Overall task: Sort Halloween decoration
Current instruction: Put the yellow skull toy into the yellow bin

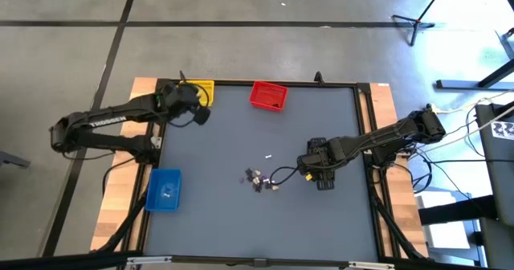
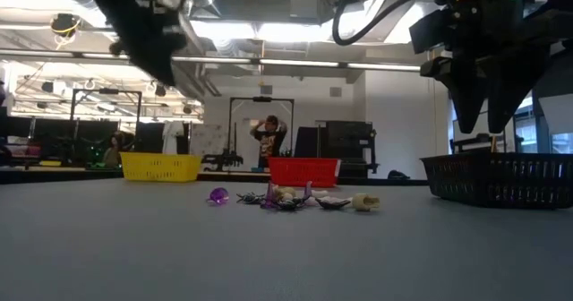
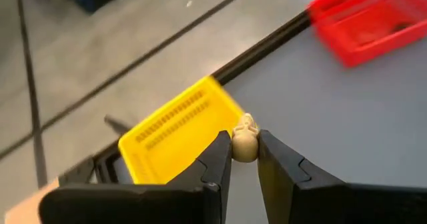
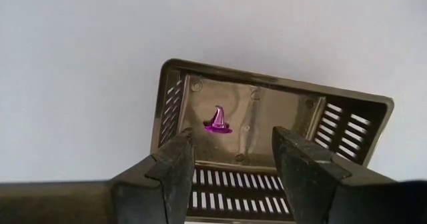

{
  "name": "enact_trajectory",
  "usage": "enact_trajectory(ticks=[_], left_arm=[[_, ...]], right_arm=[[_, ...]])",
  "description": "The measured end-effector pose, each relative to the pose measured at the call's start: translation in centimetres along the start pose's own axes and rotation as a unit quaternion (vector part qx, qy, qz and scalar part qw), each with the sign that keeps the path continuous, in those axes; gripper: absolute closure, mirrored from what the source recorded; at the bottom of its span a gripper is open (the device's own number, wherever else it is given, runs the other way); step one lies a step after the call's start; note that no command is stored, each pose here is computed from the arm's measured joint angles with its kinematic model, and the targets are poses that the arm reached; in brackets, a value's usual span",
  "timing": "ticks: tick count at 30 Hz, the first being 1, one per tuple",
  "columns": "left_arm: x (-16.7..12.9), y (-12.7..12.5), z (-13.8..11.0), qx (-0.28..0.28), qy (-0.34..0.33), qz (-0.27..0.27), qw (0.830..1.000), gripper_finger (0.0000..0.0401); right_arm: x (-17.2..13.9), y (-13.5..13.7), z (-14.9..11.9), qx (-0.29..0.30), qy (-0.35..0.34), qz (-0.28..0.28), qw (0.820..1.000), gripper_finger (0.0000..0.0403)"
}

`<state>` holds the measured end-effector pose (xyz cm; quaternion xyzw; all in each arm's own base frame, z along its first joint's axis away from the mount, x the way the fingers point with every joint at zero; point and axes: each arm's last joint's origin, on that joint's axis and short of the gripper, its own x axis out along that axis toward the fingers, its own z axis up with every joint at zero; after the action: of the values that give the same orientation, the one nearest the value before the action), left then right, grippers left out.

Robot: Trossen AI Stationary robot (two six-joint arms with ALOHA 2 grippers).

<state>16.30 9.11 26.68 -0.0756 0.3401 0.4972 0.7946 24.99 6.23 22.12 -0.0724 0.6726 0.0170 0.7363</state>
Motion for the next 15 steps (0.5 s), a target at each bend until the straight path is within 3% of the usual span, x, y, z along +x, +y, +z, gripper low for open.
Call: enact_trajectory(ticks=[7, 15], left_arm=[[4.1, 1.7, -2.2, -0.045, 0.038, 0.05, 0.997, 0.0352], [6.3, 2.6, -4.0, -0.081, 0.03, 0.076, 0.993, 0.0352]], right_arm=[[0.0, 0.0, 0.2, 0.001, -0.008, 0.001, 1.0, 0.0205], [0.0, 0.0, 0.2, 0.001, -0.01, 0.001, 1.0, 0.0205]])
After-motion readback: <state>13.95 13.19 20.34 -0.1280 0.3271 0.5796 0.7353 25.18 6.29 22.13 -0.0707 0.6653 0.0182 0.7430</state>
